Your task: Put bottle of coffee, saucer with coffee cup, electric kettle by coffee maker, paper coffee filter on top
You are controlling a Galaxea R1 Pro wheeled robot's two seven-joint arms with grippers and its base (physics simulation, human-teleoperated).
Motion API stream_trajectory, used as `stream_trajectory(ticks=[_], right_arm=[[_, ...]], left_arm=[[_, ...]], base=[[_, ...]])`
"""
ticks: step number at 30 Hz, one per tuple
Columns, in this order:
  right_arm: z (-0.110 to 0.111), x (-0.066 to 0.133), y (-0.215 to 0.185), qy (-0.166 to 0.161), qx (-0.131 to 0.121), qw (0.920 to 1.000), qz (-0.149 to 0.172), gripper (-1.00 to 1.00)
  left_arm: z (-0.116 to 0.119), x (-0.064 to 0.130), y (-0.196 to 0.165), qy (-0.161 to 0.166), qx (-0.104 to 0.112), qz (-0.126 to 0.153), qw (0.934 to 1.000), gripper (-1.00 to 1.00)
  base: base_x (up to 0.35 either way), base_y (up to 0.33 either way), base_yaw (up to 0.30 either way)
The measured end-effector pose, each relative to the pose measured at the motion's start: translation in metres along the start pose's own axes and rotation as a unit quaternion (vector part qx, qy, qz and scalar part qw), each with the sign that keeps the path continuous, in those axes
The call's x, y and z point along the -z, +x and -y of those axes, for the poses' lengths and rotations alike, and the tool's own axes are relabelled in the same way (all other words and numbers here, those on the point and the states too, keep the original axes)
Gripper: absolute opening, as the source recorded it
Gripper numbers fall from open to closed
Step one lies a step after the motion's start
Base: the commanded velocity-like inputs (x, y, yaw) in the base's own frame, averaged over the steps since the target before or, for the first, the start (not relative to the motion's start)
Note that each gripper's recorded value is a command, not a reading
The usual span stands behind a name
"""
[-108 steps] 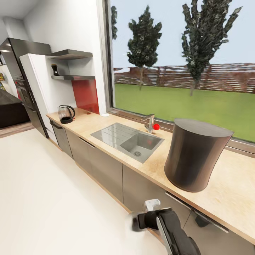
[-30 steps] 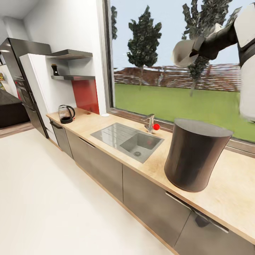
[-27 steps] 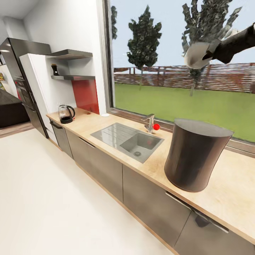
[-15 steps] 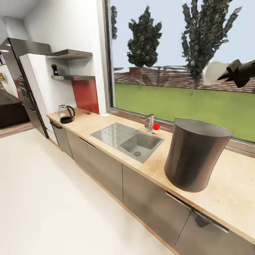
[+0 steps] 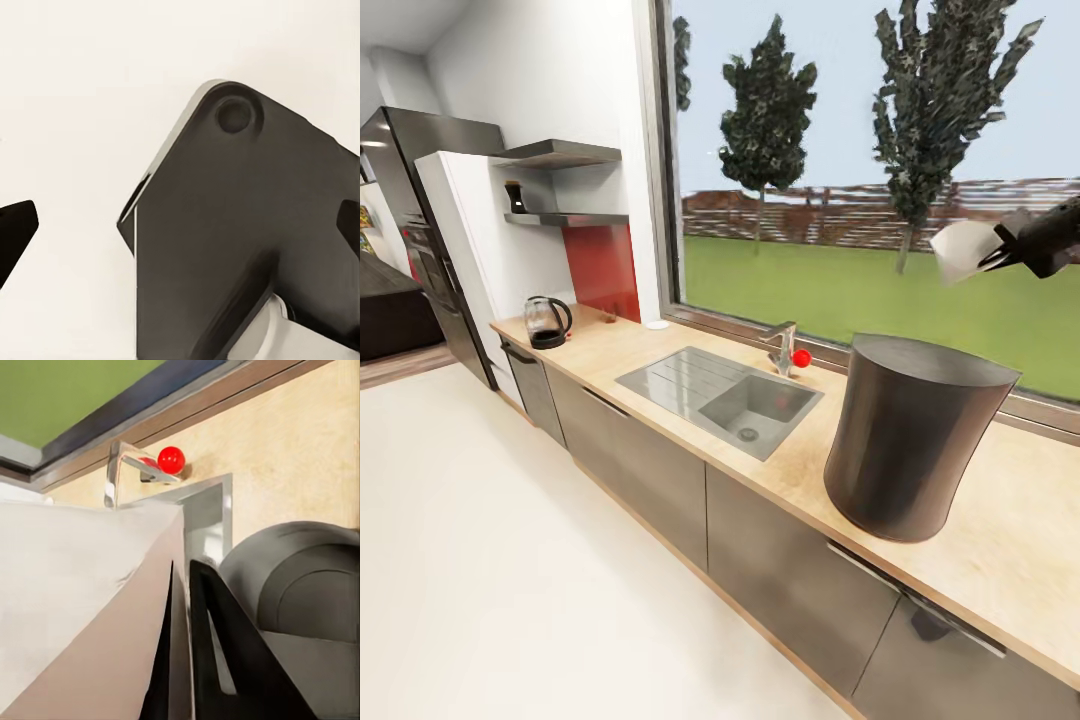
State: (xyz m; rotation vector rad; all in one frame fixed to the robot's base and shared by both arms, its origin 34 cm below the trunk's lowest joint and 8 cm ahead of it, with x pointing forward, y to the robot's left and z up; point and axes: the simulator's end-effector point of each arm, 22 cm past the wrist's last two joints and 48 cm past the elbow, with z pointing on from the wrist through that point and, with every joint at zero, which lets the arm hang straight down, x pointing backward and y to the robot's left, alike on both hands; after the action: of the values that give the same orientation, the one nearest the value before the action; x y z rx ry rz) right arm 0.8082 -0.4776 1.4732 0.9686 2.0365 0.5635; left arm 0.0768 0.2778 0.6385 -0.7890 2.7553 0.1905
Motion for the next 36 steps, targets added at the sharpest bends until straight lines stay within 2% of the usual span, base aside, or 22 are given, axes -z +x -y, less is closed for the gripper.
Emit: stream_trajectory(ticks=[8,12,14,20,23,36], right_arm=[[0.002,-0.003,0.005,0.005,0.003,1.0000,-0.008,-1.00],[-0.020,-0.004,0.017,-0.048,-0.028,0.9979,-0.035,-1.00],[-0.024,-0.006,0.025,-0.060,-0.046,0.9957,-0.053,-1.00],[-0.005,-0.009,0.044,-0.013,-0.068,0.9935,-0.091,-1.00],[-0.001,-0.009,0.050,-0.004,-0.074,0.9920,-0.102,-1.00],[0.013,-0.008,0.051,0.025,-0.074,0.9914,-0.105,-1.00]], left_arm=[[0.000,0.000,-0.001,0.001,-0.001,0.001,1.0000,1.00],[0.000,0.000,-0.001,0.001,-0.001,0.001,1.0000,1.00],[0.001,0.000,-0.001,0.002,-0.002,0.002,1.0000,1.00],[0.001,0.000,-0.001,0.002,-0.002,0.002,1.0000,1.00],[0.001,0.000,-0.001,0.002,-0.001,0.002,1.0000,1.00],[0.002,0.000,-0.001,0.001,0.003,0.002,1.0000,1.00]], base=[[0.000,0.000,0.000],[0.000,0.000,0.000],[0.000,0.000,0.000],[0.000,0.000,0.000],[0.000,0.000,0.000],[0.000,0.000,0.000]])
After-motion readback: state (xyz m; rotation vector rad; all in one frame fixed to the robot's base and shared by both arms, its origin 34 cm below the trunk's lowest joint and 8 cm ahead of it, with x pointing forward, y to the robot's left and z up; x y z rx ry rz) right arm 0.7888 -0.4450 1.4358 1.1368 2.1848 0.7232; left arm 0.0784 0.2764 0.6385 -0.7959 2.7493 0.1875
